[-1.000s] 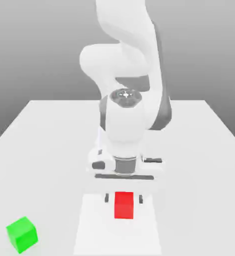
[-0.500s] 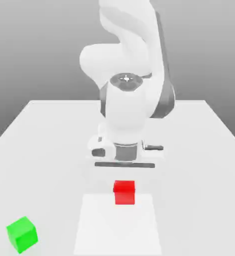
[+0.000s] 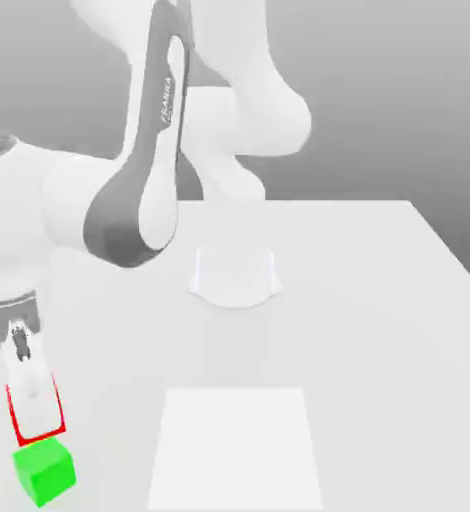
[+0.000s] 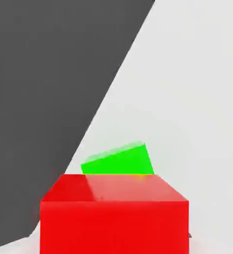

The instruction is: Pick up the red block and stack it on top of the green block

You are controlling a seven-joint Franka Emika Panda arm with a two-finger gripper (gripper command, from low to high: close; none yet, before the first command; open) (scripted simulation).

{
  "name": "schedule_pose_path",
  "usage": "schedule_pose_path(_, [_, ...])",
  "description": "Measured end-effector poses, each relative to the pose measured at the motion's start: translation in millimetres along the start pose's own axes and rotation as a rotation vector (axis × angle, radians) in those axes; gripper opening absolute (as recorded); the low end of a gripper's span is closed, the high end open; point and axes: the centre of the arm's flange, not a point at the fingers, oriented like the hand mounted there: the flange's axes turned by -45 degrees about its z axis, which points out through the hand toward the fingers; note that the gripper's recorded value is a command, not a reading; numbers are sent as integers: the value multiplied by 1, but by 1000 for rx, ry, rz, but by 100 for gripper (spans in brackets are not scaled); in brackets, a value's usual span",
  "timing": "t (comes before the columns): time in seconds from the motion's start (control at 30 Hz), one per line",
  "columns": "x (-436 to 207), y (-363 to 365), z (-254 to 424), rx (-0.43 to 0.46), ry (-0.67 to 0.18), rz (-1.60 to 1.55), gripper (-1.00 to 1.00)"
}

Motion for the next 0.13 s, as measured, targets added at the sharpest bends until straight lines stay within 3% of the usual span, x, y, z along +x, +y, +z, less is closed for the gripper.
schedule_pose_path(0.03, [0, 1, 7, 0, 0, 2, 100])
schedule_pose_path(0.13, [0, 1, 7, 0, 0, 2, 100])
